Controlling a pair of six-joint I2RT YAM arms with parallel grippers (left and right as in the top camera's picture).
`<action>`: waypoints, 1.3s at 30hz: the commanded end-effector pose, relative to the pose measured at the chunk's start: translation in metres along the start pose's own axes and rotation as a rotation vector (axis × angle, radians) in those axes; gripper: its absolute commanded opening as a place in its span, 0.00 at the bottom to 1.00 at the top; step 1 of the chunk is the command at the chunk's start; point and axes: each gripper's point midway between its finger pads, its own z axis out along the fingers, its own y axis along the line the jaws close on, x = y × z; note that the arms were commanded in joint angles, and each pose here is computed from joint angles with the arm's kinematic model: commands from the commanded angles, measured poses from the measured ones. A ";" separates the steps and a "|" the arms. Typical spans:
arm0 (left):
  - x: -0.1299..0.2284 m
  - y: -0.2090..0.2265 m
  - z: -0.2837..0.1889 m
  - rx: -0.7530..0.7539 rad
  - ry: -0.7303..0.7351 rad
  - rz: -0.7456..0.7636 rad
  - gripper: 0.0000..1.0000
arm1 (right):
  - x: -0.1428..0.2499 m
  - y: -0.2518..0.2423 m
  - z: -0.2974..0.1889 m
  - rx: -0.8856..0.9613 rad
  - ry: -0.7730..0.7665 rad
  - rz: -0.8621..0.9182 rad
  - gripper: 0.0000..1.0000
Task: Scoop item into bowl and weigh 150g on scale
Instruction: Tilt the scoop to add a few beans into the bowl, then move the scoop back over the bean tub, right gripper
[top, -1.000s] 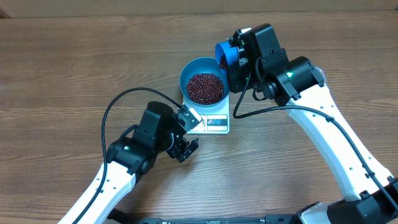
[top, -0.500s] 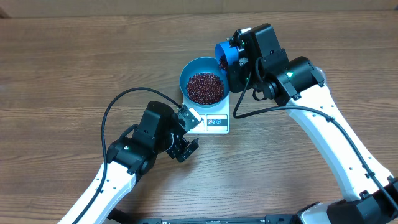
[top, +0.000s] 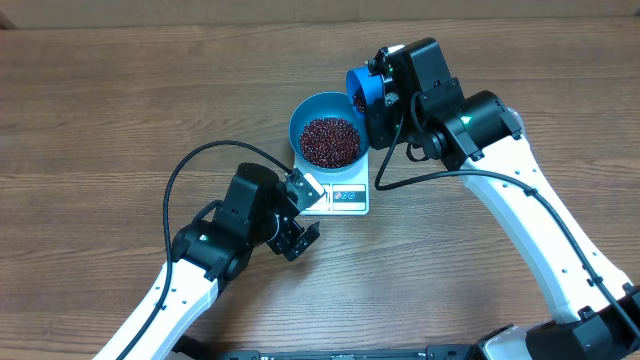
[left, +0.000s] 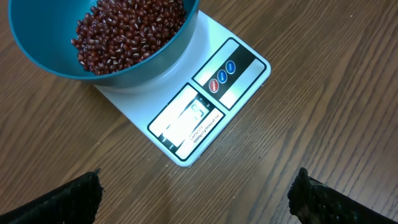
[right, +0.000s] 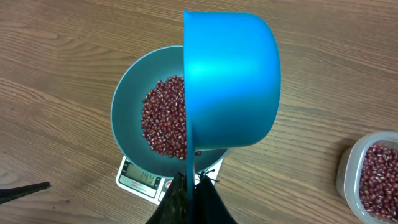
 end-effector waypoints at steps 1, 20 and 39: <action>0.000 -0.001 -0.001 0.009 -0.011 0.012 0.99 | -0.013 0.004 -0.015 -0.007 -0.057 -0.001 0.04; 0.000 -0.001 -0.001 0.009 -0.011 0.012 1.00 | -0.016 0.012 -0.027 -0.335 0.018 0.360 0.04; 0.000 -0.001 -0.001 0.008 -0.011 0.012 0.99 | -0.052 -0.089 -0.056 -0.414 -0.153 0.576 0.04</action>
